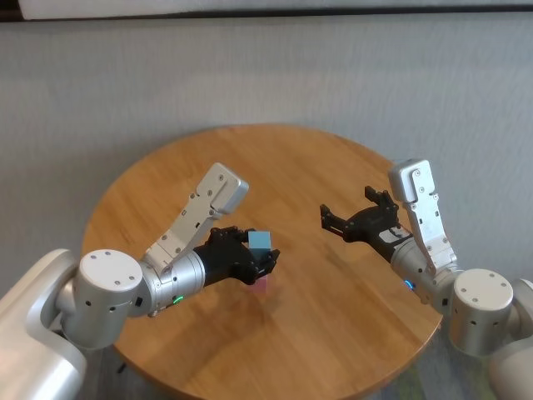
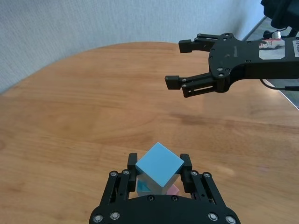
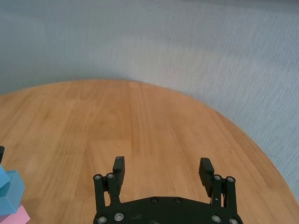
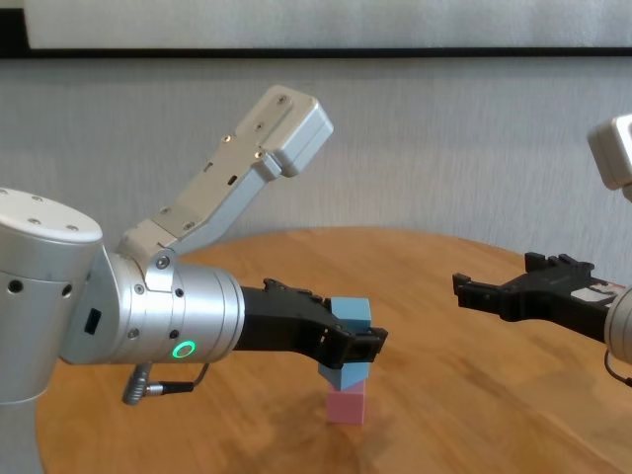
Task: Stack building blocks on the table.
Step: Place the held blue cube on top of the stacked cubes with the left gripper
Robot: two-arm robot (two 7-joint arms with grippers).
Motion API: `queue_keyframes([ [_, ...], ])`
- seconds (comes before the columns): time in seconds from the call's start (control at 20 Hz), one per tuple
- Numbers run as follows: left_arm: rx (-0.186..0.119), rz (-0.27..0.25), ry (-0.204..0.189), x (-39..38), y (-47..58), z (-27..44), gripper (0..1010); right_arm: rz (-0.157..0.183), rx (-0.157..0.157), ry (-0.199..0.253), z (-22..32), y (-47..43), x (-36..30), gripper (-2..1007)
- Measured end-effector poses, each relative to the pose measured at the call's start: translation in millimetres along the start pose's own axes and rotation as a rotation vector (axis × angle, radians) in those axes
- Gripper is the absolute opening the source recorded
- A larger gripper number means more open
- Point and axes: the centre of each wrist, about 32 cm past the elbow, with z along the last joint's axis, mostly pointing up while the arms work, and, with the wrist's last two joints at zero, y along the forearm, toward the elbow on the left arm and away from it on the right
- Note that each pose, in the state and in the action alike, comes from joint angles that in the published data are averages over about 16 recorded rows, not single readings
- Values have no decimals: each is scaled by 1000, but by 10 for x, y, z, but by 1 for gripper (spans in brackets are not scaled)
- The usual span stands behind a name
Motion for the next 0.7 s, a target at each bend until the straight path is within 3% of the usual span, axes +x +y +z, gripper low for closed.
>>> queue_keyframes([
  [0.35,0,3,0,2,-3,-2,618,0,0,0,0,0,0,1005],
  [0.7,0,9,1,2,0,-3,769,0,0,0,0,0,0,1005],
])
